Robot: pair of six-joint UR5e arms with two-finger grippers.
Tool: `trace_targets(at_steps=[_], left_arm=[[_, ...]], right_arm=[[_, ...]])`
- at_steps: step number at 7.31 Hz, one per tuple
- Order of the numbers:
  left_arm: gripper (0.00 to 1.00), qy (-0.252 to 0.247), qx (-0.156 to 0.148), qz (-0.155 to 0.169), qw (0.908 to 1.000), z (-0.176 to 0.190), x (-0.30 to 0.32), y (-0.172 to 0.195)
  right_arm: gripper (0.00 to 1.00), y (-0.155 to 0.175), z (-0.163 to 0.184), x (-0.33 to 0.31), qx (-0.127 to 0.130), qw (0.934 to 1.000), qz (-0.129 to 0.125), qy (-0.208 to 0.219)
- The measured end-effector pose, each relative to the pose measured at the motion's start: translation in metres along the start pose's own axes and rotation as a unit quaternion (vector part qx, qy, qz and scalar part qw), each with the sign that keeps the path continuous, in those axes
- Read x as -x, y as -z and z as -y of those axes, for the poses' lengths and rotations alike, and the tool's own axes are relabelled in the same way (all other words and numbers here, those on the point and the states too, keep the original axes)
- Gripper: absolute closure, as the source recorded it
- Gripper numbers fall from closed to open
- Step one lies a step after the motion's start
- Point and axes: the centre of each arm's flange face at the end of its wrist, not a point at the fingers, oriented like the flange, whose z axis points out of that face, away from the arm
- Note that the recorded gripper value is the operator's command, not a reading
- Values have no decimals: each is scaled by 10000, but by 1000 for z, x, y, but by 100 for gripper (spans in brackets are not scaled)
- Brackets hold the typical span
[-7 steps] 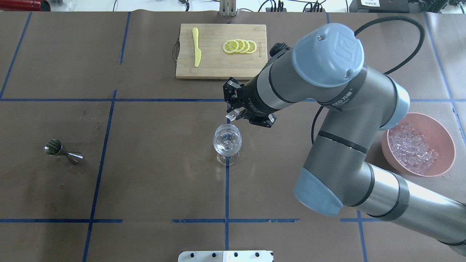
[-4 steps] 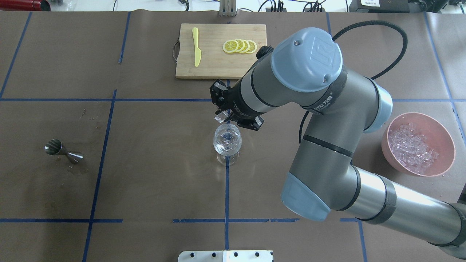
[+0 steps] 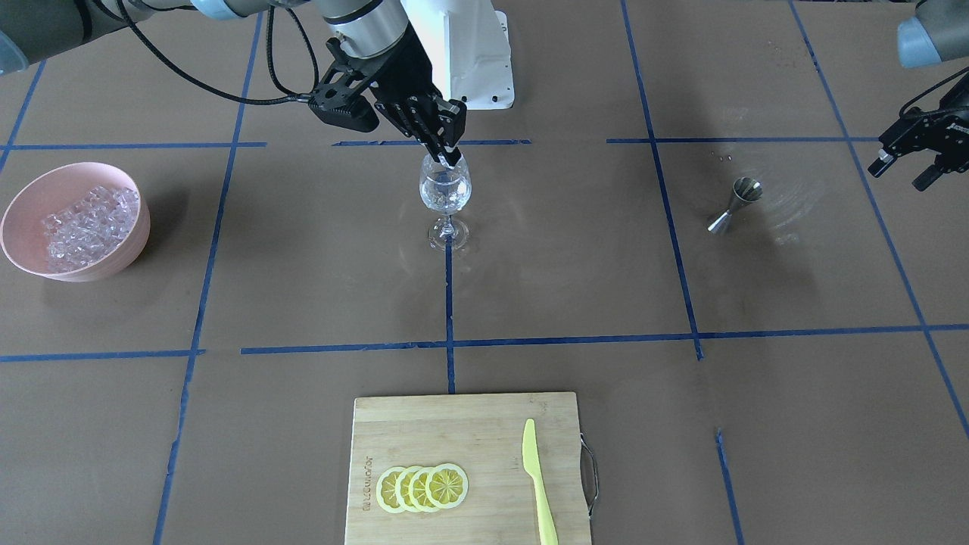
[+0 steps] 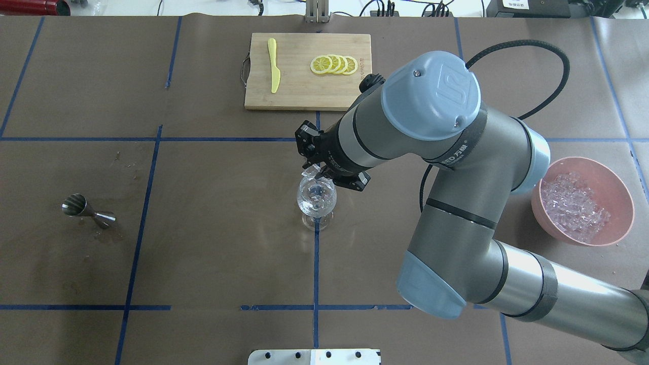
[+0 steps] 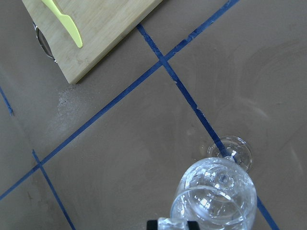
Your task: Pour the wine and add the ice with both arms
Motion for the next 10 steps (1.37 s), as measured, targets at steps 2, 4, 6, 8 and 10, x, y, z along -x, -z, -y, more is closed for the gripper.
trace_targets(at_steps=[2,4,6,8,10], left_arm=[[0,-2,-20,13,10000,0,0,0],[0,-2,-26,20,10000,0,1,1],[0,-5,-33,22,10000,0,1,1],[0,-41,-66,50,10000,0,1,1],[0,-110,-147,134,9997,1,4,0]], right_arm=[[1,-1,-2,-4,16,10000,-25,3],[1,-2,-1,-6,11,10000,-38,-4],[0,5,2,-10,13,10000,-2,6],[0,31,37,-42,-46,10000,-33,-68],[0,61,117,-92,-69,9992,-349,163]])
